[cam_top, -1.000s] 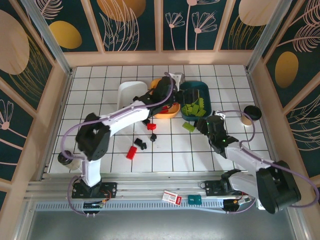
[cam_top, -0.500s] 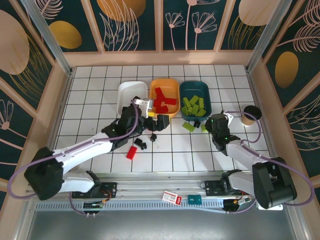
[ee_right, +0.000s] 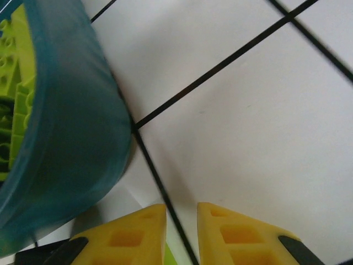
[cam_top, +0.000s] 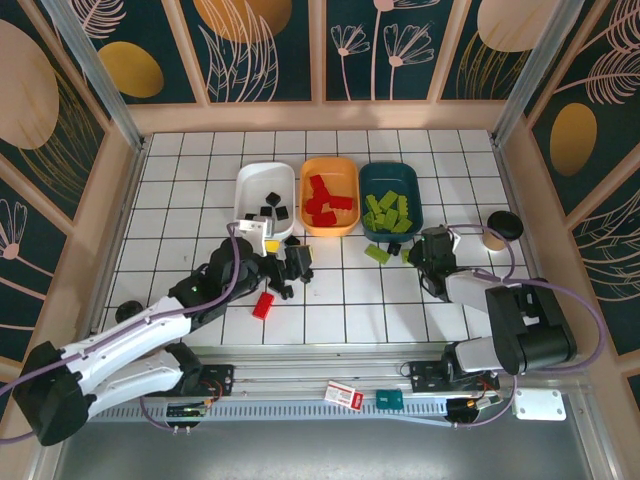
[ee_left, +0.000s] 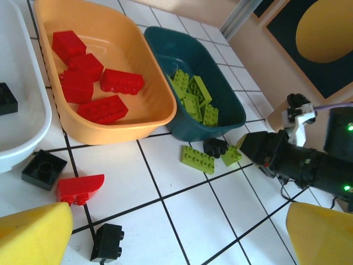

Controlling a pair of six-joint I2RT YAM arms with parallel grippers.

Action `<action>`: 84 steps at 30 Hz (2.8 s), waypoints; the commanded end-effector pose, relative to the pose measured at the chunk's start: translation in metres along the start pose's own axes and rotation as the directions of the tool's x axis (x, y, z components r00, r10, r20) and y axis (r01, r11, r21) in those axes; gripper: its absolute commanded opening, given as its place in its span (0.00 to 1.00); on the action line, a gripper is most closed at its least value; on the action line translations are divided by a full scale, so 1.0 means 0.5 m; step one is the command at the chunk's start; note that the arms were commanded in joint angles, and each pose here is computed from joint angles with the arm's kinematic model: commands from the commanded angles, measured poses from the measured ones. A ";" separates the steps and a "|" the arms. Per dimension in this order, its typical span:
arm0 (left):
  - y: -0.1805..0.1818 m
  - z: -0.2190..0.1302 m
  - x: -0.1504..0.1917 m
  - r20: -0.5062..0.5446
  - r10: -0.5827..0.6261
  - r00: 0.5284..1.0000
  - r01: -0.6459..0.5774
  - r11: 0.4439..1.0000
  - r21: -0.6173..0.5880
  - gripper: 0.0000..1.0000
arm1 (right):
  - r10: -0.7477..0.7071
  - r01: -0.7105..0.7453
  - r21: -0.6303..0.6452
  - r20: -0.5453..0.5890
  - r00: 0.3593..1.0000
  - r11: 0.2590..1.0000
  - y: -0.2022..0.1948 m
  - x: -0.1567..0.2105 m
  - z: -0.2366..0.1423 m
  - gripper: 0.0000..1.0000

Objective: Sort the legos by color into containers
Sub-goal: Move the legos to the center of the table, then pick up the lego from the center of the table, then place the lego in the container.

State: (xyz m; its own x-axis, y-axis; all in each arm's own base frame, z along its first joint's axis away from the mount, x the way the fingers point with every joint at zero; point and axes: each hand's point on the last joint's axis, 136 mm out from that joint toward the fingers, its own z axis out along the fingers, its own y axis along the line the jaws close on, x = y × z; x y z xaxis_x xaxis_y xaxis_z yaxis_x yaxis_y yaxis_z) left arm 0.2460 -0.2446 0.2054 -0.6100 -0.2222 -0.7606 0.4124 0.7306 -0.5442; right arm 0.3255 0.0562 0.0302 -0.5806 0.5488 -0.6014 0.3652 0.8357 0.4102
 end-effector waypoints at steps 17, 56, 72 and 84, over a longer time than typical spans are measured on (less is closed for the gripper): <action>0.036 -0.025 0.012 0.010 -0.023 1.000 0.024 0.998 -0.065 0.99 | -0.251 0.202 -0.299 -0.134 0.959 0.932 0.262 0.190 -0.015 0.22; 0.062 -0.019 0.042 -0.033 -0.038 0.999 0.034 0.993 -0.113 0.99 | -0.556 0.557 -0.122 0.042 0.830 0.822 0.292 0.130 0.045 0.38; 0.115 -0.079 -0.018 0.118 -0.035 0.992 0.067 0.957 -0.282 0.99 | -0.571 0.533 -0.561 0.127 0.811 0.633 0.428 0.159 -0.198 0.13; 0.168 -0.125 0.005 0.182 -0.110 0.977 0.168 0.923 -0.347 0.99 | -0.623 0.558 -0.661 0.172 0.763 0.501 0.740 0.182 -0.084 0.13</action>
State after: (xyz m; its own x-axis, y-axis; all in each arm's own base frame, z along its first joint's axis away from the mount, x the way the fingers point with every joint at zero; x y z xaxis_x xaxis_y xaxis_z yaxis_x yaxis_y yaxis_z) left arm 0.2394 -0.1537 0.1972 -0.4996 -0.4040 -0.7663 0.1111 0.8474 -0.5192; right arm 0.3647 0.3899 0.1615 -0.5551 -0.0573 -0.8298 -0.5859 0.7351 0.3411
